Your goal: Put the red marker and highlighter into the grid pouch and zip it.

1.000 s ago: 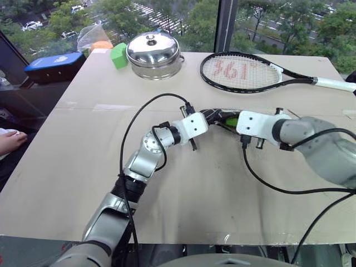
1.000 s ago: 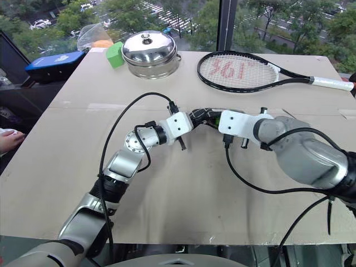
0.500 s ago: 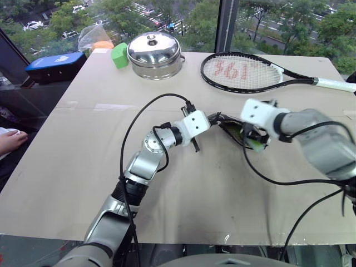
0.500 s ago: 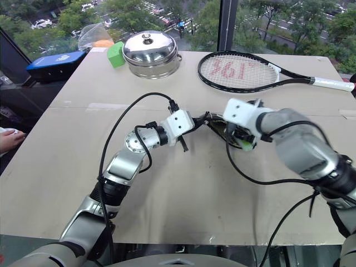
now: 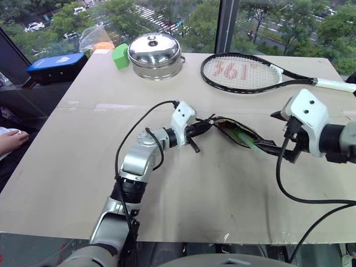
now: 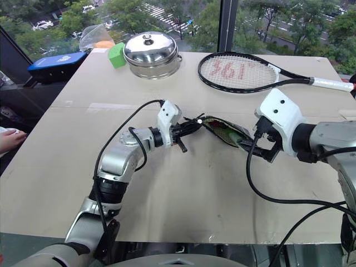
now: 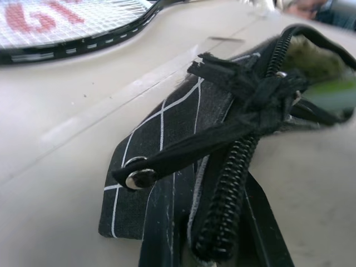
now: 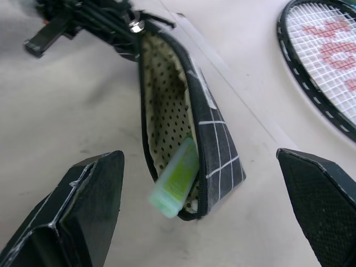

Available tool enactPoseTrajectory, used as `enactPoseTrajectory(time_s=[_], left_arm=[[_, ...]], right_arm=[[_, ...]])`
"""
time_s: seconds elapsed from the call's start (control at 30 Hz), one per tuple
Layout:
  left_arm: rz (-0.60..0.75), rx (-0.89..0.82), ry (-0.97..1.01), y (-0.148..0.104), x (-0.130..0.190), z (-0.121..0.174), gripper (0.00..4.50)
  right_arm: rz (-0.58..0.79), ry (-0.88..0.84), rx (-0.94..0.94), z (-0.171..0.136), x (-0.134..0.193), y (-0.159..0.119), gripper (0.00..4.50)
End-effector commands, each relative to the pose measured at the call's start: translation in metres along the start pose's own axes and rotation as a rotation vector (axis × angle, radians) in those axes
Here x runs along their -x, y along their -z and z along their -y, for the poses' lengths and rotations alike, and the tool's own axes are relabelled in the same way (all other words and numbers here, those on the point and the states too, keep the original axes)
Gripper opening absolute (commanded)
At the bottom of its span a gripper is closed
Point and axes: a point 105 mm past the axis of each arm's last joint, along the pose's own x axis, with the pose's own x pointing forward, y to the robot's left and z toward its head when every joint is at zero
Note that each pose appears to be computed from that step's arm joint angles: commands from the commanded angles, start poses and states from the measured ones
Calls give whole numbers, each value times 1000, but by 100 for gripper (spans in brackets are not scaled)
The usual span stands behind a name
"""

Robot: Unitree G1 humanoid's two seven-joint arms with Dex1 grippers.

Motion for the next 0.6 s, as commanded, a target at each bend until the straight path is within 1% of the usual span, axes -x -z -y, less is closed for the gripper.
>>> enactPoseTrajectory(time_s=[0.03, 0.1, 0.17, 0.3, 0.4, 0.43, 0.6], left_arm=[[59, -5, 70, -27, 4, 10, 0], [44, -31, 69, -27, 4, 10, 0], [24, -115, 67, -24, 2, 12, 0], [19, -234, 55, -21, -3, 18, 0], [15, -294, 36, -16, -3, 18, 0], [12, -303, 35, -14, -3, 18, 0], [7, -303, 41, -11, -1, 19, 0]], right_arm=[[69, 24, -1, 1, 6, -14, 445], [117, -17, -30, -6, 1, -23, 445], [154, -47, -70, -14, -13, -31, 445], [170, -51, -161, -23, -42, -34, 445], [181, -91, -299, -24, -60, -32, 372], [171, -89, -313, -24, -65, -31, 323], [147, -112, -277, -30, -73, -39, 323]])
